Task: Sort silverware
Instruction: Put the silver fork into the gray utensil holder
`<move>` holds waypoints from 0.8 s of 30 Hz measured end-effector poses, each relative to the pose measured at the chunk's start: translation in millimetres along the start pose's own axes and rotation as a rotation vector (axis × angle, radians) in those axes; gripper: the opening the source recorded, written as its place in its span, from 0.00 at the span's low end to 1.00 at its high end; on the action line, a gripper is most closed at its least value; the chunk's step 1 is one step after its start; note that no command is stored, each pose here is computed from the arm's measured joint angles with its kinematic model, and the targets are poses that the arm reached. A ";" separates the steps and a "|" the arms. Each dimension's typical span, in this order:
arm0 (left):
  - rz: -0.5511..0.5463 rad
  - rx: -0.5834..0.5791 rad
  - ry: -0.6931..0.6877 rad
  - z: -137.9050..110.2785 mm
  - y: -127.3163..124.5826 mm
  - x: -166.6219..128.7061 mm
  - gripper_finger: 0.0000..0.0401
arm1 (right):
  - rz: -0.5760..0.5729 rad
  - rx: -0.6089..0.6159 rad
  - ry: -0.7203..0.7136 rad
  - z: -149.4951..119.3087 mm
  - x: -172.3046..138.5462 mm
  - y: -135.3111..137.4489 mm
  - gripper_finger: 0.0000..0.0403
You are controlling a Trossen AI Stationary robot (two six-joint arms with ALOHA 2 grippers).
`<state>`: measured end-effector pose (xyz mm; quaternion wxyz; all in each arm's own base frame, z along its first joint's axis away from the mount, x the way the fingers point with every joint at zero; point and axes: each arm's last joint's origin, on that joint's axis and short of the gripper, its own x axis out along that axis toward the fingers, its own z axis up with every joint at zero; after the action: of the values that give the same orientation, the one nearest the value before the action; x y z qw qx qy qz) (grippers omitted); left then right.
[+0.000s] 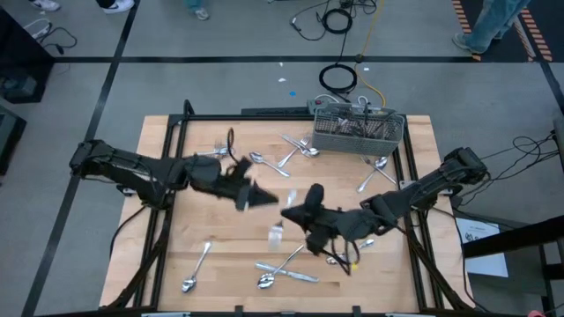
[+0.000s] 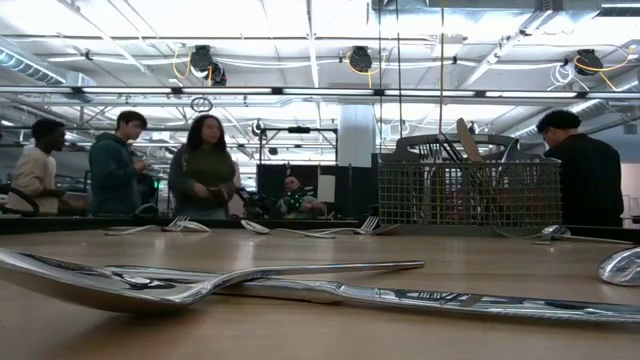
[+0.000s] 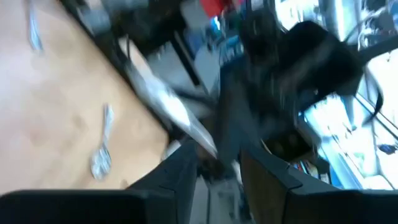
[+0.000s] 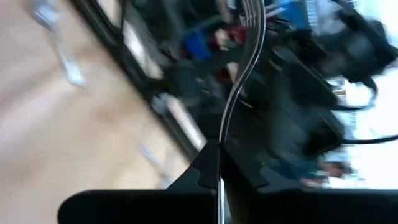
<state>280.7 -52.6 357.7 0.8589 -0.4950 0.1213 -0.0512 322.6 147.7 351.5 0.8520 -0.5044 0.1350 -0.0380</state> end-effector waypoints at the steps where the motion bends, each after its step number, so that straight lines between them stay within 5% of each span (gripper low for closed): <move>1: 0.012 0.018 -0.018 3.4 0.4 -3.5 0.33 | 0.035 0.038 -0.007 -1.7 -5.4 -1.9 0.00; 12: 0.220 0.349 -0.157 21.4 0.1 -53.2 0.33 | 0.159 0.495 0.156 -48.4 -54.5 -46.3 0.00; 24: 0.368 0.567 -0.314 2.8 -16.4 -84.6 0.33 | -0.113 0.924 0.060 -132.7 -92.4 -35.1 0.00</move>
<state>200.3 -40.9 386.6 0.9648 -0.2094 0.0560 0.1492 200.7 36.4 339.4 0.9797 -0.0772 0.1007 -0.1550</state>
